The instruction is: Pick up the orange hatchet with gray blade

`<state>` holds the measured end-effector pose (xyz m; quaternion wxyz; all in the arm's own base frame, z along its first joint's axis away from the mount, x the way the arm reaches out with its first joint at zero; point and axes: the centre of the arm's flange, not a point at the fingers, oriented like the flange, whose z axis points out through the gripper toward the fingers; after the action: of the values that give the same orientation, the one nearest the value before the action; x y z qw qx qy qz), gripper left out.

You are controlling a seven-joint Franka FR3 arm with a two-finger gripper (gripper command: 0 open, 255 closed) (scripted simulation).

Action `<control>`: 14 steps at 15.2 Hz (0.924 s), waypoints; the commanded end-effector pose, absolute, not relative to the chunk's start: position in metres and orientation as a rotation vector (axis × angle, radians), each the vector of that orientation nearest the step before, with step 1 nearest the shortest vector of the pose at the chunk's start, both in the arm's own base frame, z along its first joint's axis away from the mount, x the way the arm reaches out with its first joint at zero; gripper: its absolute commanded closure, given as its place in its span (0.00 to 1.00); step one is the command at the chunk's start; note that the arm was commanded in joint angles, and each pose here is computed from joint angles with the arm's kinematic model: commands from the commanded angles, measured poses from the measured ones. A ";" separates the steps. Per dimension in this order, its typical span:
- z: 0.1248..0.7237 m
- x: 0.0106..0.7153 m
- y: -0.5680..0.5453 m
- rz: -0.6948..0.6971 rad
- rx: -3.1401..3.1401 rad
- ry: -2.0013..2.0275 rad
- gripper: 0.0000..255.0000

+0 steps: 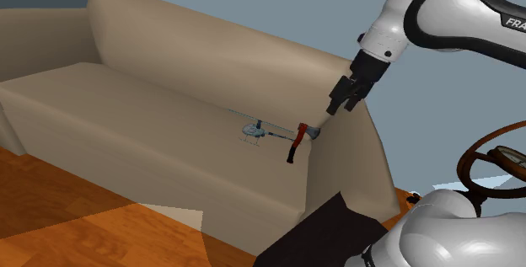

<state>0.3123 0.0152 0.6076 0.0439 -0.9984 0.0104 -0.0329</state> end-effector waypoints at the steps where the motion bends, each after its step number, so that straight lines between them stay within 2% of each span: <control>1: 0.608 0.312 0.015 -0.100 -3.052 0.032 0.00; 14: 0.494 0.358 -0.100 -0.184 -3.063 -0.275 0.00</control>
<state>0.3538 -0.0903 0.5020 0.0325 -0.9946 -0.0805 -0.0569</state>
